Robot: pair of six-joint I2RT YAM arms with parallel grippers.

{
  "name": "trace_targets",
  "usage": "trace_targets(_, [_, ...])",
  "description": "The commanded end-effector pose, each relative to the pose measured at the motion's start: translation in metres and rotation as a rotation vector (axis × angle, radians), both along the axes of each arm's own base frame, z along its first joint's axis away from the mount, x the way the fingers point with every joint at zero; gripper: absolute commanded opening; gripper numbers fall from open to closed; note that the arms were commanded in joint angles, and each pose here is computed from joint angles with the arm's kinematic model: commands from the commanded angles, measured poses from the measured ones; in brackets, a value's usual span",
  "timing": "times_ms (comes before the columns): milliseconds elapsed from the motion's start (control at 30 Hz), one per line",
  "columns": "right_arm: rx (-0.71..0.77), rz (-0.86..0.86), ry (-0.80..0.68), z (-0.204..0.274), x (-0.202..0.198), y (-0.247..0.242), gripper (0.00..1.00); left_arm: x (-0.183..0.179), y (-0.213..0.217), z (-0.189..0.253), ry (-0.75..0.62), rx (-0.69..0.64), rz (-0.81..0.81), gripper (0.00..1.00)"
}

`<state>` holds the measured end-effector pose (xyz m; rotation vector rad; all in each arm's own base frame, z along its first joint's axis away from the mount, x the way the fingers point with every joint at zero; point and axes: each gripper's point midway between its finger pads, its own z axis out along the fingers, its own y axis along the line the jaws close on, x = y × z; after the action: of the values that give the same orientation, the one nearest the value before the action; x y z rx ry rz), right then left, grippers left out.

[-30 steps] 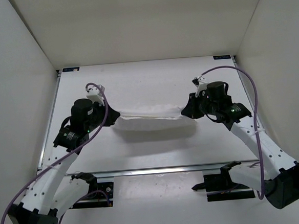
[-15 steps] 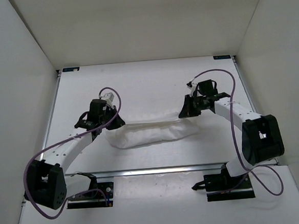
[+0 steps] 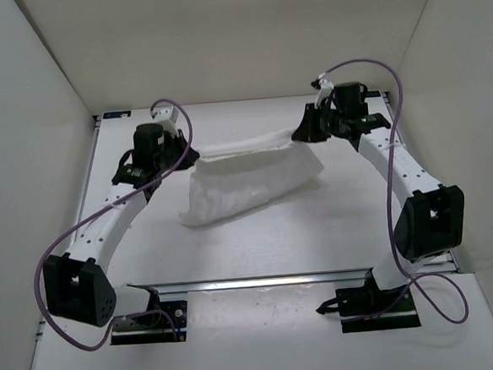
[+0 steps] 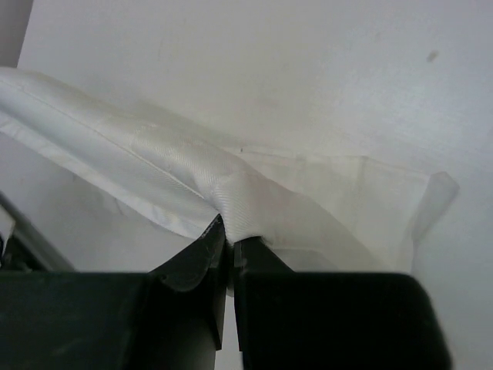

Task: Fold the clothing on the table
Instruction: Fold the skirt

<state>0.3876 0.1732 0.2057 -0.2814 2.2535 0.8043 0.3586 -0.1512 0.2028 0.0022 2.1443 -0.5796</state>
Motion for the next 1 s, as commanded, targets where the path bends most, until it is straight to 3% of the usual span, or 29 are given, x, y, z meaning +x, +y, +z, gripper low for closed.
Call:
trace_targets(0, [-0.155,-0.193,-0.255,0.061,0.071,-0.049,0.00,0.058,0.039,0.075,-0.220,0.149,0.161,0.00])
trace_targets(67, [-0.172,-0.218,-0.380,0.121,0.101,-0.052,0.00,0.082,0.038,0.120,-0.304,0.124,0.163,0.00])
trace_targets(133, [-0.158,-0.230,-0.462,0.170,0.110,-0.051,0.00,0.098,0.033,0.201,-0.459,0.104,0.175,0.00])
trace_targets(167, [-0.128,-0.243,-0.528,0.198,0.110,-0.052,0.00,0.102,0.031,0.211,-0.479,0.147,0.173,0.00])
trace_targets(233, [-0.116,-0.270,-0.610,0.227,0.097,-0.054,0.00,0.095,0.027,0.271,-0.604,0.180,0.209,0.00])
trace_targets(300, [-0.173,-0.271,-0.615,0.220,0.082,-0.051,0.00,0.087,0.026,0.278,-0.616,0.164,0.199,0.00])
trace_targets(400, [-0.212,-0.279,-0.536,0.176,0.065,-0.061,0.00,0.074,0.032,0.235,-0.544,0.151,0.178,0.00])
trace_targets(467, [-0.186,-0.277,-0.465,0.142,0.051,-0.064,0.00,0.061,0.029,0.163,-0.418,0.202,0.139,0.00])
trace_targets(500, [-0.182,-0.261,-0.410,0.112,0.039,-0.063,0.00,0.047,0.029,0.166,-0.434,0.189,0.131,0.00])
trace_targets(533, [-0.197,-0.245,-0.333,0.073,0.026,-0.062,0.00,0.034,0.030,0.133,-0.375,0.186,0.126,0.00])
trace_targets(567, [-0.193,-0.241,-0.349,0.072,0.015,-0.060,0.00,0.023,0.029,0.092,-0.303,0.199,0.105,0.00])
trace_targets(600, [-0.195,-0.225,-0.288,0.040,-0.003,-0.057,0.00,0.008,0.030,0.084,-0.283,0.161,0.105,0.00])
trace_targets(700, [-0.181,-0.186,-0.104,-0.027,-0.050,-0.048,0.00,-0.041,0.030,0.005,-0.104,0.137,0.070,0.00])
trace_targets(733, [-0.163,-0.156,-0.032,-0.044,-0.069,-0.040,0.00,-0.051,0.033,0.007,-0.110,0.117,0.080,0.00])
trace_targets(833, [-0.140,-0.121,0.002,-0.043,-0.095,-0.026,0.00,-0.083,0.029,0.002,-0.068,0.105,0.047,0.00])
trace_targets(967, [-0.108,-0.152,-0.032,-0.019,-0.088,-0.030,0.00,-0.079,0.045,0.014,-0.061,0.110,0.077,0.00])
